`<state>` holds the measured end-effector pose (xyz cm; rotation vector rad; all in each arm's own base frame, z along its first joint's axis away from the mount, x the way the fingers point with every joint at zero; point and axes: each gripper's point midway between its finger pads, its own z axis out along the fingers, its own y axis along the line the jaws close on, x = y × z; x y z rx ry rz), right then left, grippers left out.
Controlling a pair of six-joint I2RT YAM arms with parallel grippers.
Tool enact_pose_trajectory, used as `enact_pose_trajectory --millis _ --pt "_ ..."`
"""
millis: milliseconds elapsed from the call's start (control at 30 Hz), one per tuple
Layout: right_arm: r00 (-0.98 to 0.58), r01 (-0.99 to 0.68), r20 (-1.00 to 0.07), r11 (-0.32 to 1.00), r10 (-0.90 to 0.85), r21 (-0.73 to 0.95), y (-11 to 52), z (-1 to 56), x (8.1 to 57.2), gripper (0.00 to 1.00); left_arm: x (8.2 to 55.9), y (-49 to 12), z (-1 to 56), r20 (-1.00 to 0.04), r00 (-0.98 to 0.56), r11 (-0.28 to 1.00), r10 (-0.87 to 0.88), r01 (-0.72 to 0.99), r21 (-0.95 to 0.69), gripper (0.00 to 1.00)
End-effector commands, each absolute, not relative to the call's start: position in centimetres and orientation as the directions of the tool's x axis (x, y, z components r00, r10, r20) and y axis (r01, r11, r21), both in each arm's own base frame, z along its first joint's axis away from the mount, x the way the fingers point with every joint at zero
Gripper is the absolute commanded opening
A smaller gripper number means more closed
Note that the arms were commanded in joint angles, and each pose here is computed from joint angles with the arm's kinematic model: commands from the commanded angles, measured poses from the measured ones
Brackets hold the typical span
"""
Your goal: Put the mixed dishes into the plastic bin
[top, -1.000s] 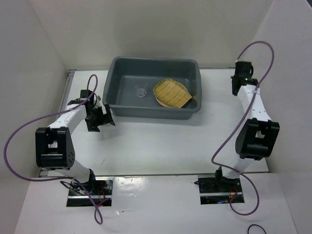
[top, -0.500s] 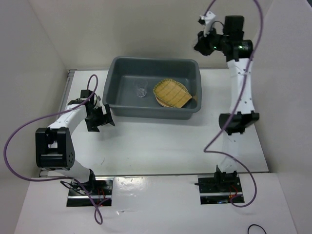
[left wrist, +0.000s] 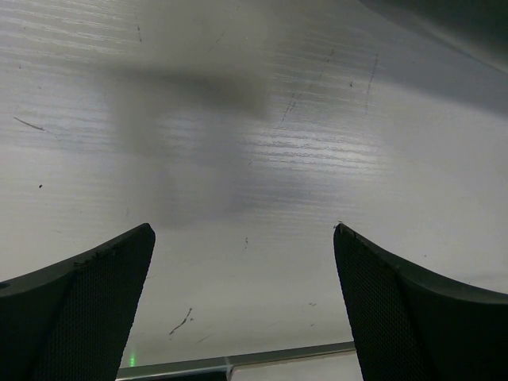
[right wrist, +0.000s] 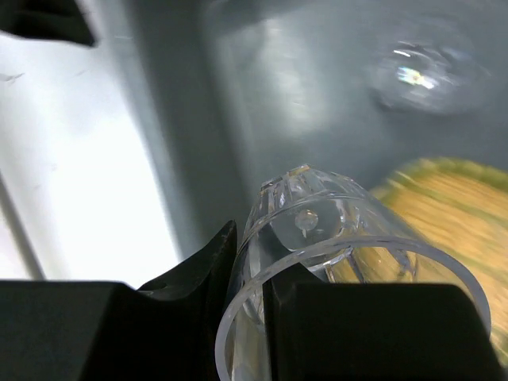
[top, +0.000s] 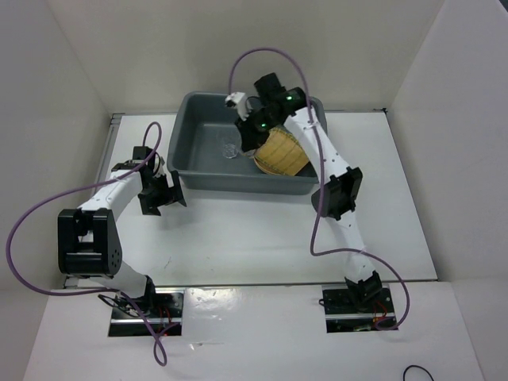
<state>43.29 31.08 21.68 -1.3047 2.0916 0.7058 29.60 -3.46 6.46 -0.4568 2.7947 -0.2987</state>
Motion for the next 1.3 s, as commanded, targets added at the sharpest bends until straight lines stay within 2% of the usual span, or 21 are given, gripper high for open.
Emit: enact_pose_trajectory --millis 0,233,400,500,800,867,900,1000,1267 --pt "-0.288 -0.937 -0.715 0.34 -0.637 0.075 33.2 24.0 40.8 0.0 29.2 -3.4 6.8 -0.256 -0.901 0.926 -0.35 -0.293 -0.237 1.0" --pt "-0.304 -0.941 -0.639 0.33 -0.707 0.082 35.9 17.7 41.4 0.0 29.1 -3.5 6.6 -0.244 -0.905 0.925 -0.35 -0.292 -0.242 1.0" --pt "-0.306 -0.929 -0.634 0.367 -0.71 0.037 36.5 15.1 43.9 0.0 29.1 -3.7 6.3 -0.234 -0.91 0.927 -0.341 -0.284 -0.246 1.0" --pt "-0.297 -0.916 -0.677 0.402 -0.673 0.002 37.5 14.9 45.6 0.0 29.1 -3.8 6.4 -0.232 -0.911 0.926 -0.34 -0.281 -0.254 1.0" --pt "-0.318 -0.904 -0.671 0.427 -0.67 0.002 38.0 12.2 46.8 0.0 28.9 -4.0 5.9 -0.214 -0.919 0.927 -0.331 -0.275 -0.255 1.0" --pt "-0.329 -0.904 -0.658 0.427 -0.678 0.012 37.8 11.5 46.7 0.04 28.9 -4.0 5.9 -0.214 -0.919 0.927 -0.331 -0.275 -0.255 1.0" --pt "-0.327 -0.907 -0.661 0.42 -0.675 0.021 38.0 11.6 46.5 0.15 28.9 -4.0 5.9 -0.214 -0.919 0.927 -0.331 -0.275 -0.255 1.0" --pt "-0.331 -0.91 -0.659 0.412 -0.675 0.035 38.1 11.5 46.2 0.24 28.9 -4.0 5.9 -0.214 -0.919 0.927 -0.331 -0.275 -0.255 1.0" --pt "-0.326 -0.916 -0.672 0.398 -0.665 0.049 38.7 12.2 45.5 0.27 28.9 -4.0 5.9 -0.214 -0.919 0.927 -0.331 -0.275 -0.255 1.0"
